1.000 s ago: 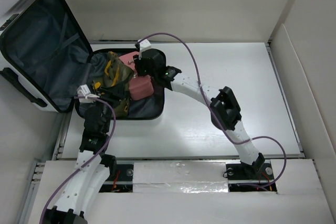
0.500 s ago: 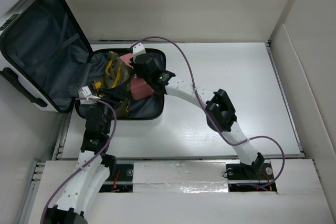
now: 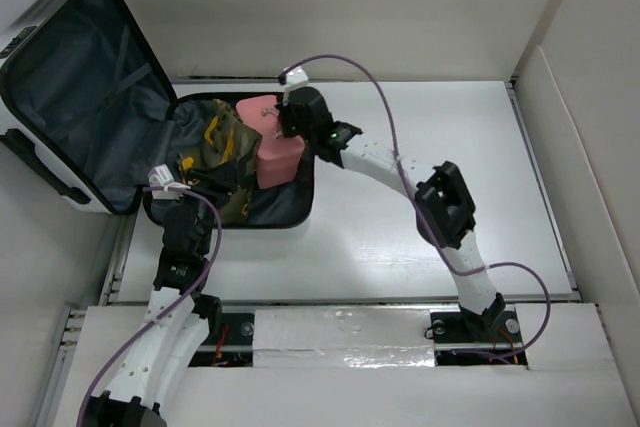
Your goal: Pack the luggage
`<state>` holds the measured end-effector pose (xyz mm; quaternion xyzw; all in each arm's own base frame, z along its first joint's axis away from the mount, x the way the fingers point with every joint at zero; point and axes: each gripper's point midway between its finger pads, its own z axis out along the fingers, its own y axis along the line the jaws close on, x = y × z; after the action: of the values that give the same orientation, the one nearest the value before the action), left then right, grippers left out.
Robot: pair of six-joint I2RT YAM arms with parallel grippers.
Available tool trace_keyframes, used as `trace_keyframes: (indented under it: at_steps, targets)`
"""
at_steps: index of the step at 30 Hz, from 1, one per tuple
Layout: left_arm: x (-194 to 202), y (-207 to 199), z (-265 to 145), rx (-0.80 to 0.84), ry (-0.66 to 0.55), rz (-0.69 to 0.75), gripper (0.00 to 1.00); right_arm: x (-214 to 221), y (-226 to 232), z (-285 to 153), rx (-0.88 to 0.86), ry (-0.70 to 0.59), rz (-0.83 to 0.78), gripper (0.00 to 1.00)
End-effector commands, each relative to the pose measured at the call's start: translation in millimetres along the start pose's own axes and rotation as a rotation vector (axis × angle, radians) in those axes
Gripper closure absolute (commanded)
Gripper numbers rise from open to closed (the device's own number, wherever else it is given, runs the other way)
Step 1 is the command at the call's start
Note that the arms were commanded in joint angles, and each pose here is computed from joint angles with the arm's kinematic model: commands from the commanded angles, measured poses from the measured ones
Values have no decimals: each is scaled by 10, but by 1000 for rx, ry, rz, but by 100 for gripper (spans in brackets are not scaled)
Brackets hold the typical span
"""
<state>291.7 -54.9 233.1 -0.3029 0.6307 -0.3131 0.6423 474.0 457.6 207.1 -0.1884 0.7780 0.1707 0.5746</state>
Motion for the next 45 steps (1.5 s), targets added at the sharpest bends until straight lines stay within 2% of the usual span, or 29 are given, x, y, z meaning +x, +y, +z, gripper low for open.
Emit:
trace_keyframes:
  at_steps: [1,3,7,10,13,18,22,23,24,27,28,30,38,41,42,44,45]
  targets:
    - [-144,-153,-4,55,-55,-16,41,-1169,-398,-362,-75,-250,186,100]
    - [-139,-151,5,53,-54,-17,41,-1565,-484,-553,-145,-331,243,100]
    - [-123,-149,33,54,-50,-23,41,-1992,-520,-779,-247,-405,289,100]
    - [-117,-141,59,52,-53,-23,41,-2206,-639,-885,-238,-445,285,100]
    - [-72,-102,107,42,-42,-19,41,-2254,-643,-891,-233,-442,260,100]
    - [89,-12,233,23,5,-14,41,-2595,-700,-983,-198,-495,210,100]
    - [166,30,301,13,27,-18,41,-2332,-543,-866,-191,-374,178,100]
    - [162,21,297,19,24,-19,41,-2221,-533,-856,-170,-343,151,94]
    - [162,28,291,19,22,-19,41,-1858,-503,-716,-122,-267,130,73]
    - [140,6,274,28,16,-18,41,-1583,-614,-696,19,-238,100,40]
    - [139,3,267,30,16,-18,41,-1379,-653,-631,42,-200,94,37]
    - [130,-15,257,36,15,-20,41,-1281,-698,-577,39,-180,101,33]
    - [141,12,227,32,16,-20,41,-738,-675,-259,-8,-41,85,37]
    - [147,3,218,37,20,-21,41,-658,-685,-208,3,-32,97,51]
    - [150,-1,215,39,23,-21,41,-629,-684,-194,3,-30,101,67]
    - [151,6,211,37,22,-21,41,-693,-663,-184,-7,-56,110,82]
    - [149,12,209,35,20,-21,41,-752,-627,-195,-27,-72,119,98]
